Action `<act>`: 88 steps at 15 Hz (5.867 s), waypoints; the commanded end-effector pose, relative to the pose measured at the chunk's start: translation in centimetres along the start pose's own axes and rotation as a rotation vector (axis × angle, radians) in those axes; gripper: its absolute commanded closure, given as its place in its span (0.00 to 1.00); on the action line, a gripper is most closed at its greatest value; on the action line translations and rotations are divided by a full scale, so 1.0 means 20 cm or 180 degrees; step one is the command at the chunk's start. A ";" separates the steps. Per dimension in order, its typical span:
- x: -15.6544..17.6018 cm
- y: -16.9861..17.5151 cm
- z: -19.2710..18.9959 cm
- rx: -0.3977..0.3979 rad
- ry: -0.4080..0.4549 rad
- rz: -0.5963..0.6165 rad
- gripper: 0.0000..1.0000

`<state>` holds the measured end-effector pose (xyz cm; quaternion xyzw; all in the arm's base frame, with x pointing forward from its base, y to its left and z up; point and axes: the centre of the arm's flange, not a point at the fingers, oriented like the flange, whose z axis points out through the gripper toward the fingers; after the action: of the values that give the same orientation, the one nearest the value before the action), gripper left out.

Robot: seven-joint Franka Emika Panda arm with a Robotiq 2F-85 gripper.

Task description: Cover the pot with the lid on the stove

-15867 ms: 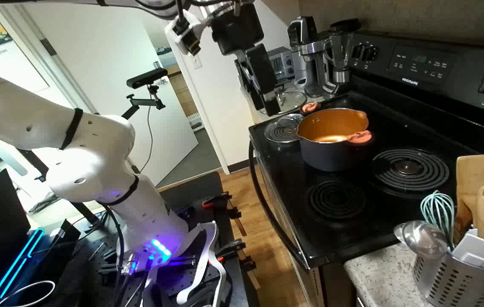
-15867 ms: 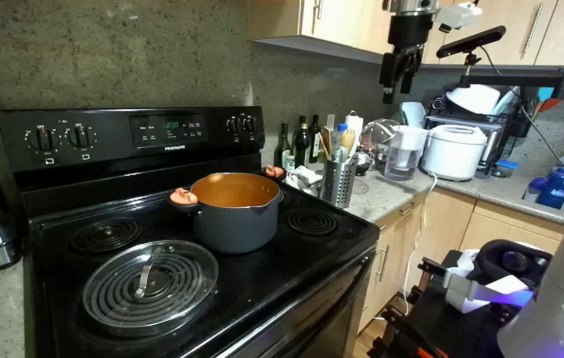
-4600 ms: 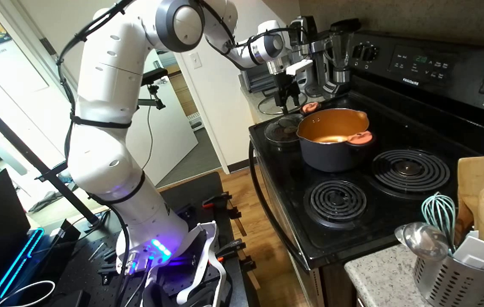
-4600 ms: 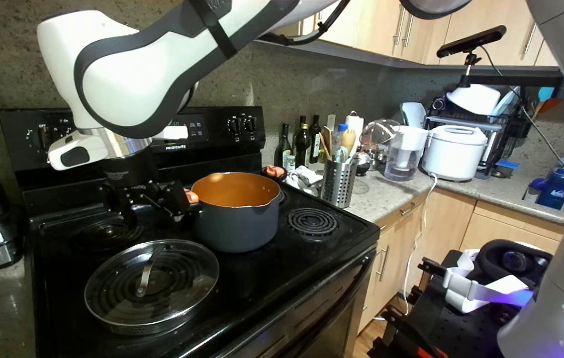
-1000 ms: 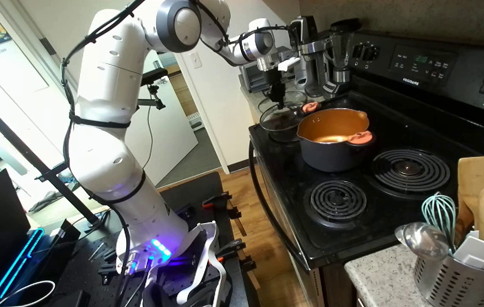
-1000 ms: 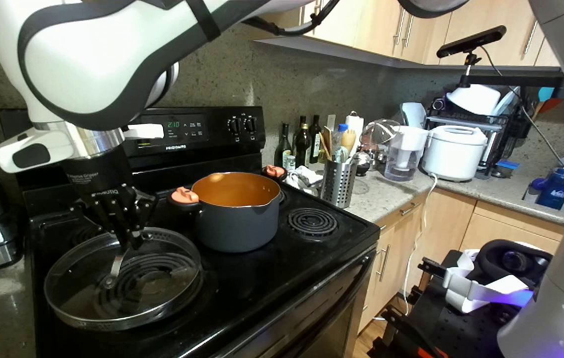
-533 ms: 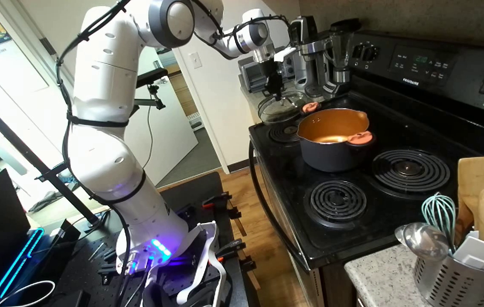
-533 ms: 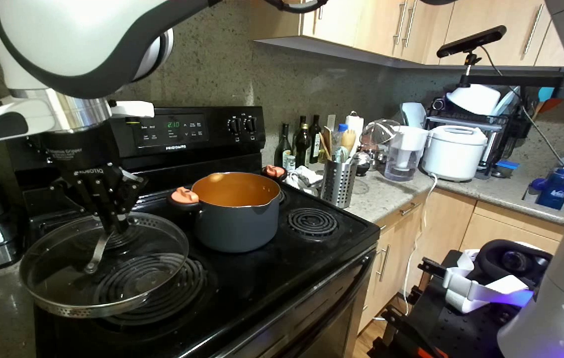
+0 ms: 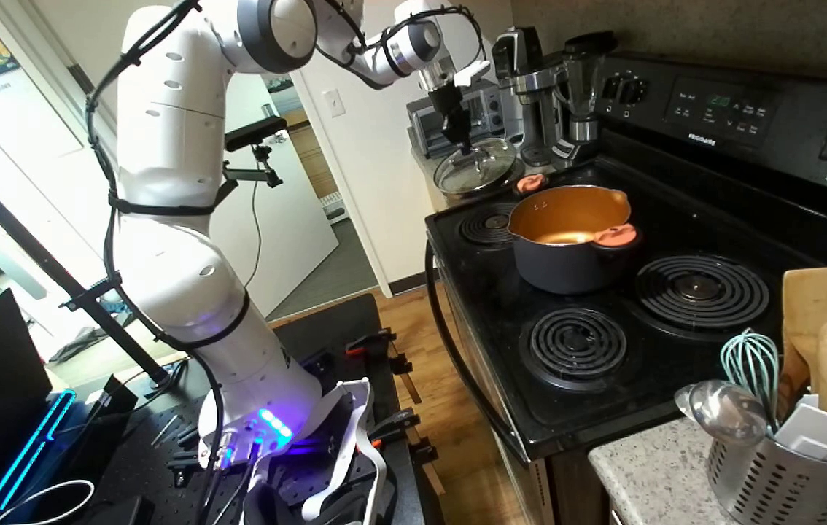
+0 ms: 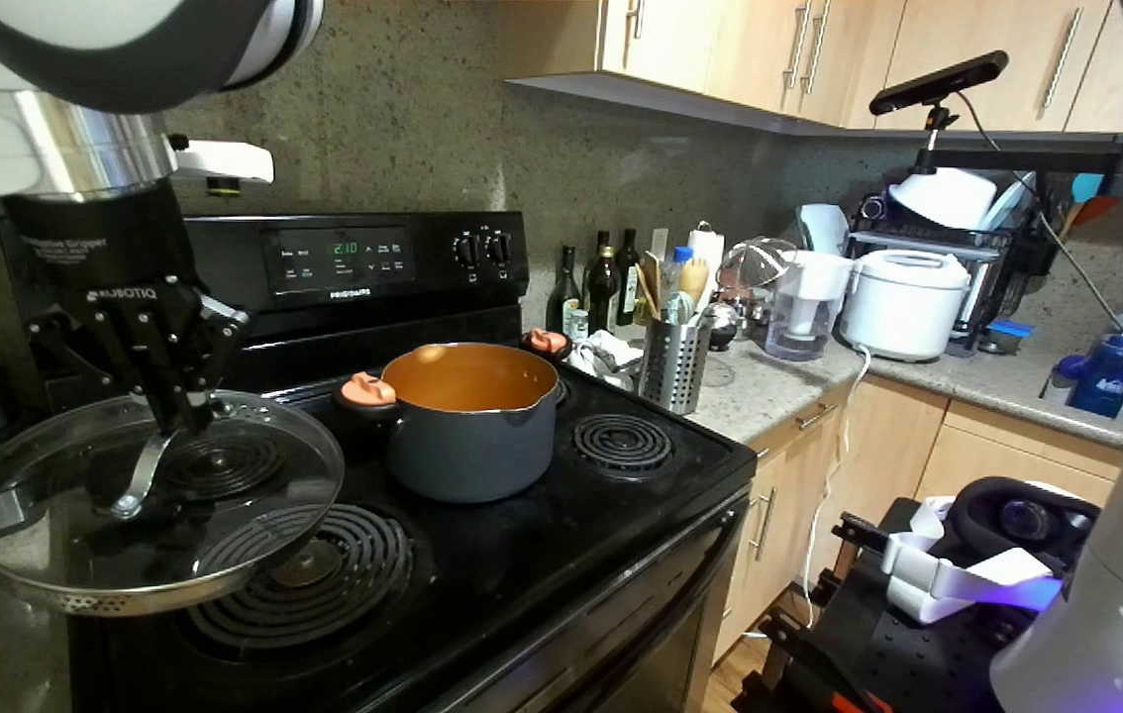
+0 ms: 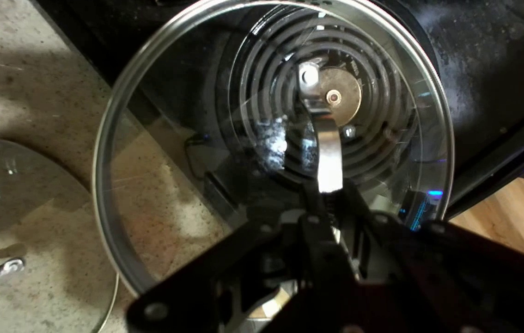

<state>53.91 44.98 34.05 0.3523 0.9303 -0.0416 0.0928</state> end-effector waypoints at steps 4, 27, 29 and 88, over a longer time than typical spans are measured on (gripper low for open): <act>0.08 -0.14 -0.45 -0.0079 -0.0234 0.0052 0.96; -0.33 -0.72 -0.67 -0.0090 -0.0387 0.1887 0.96; -0.43 -0.76 -0.64 -0.0078 -0.0371 0.2033 0.96; -1.08 -0.83 -0.30 0.0222 0.0101 0.3427 0.96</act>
<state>56.64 20.02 43.26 0.7658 0.6376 -0.0289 0.0779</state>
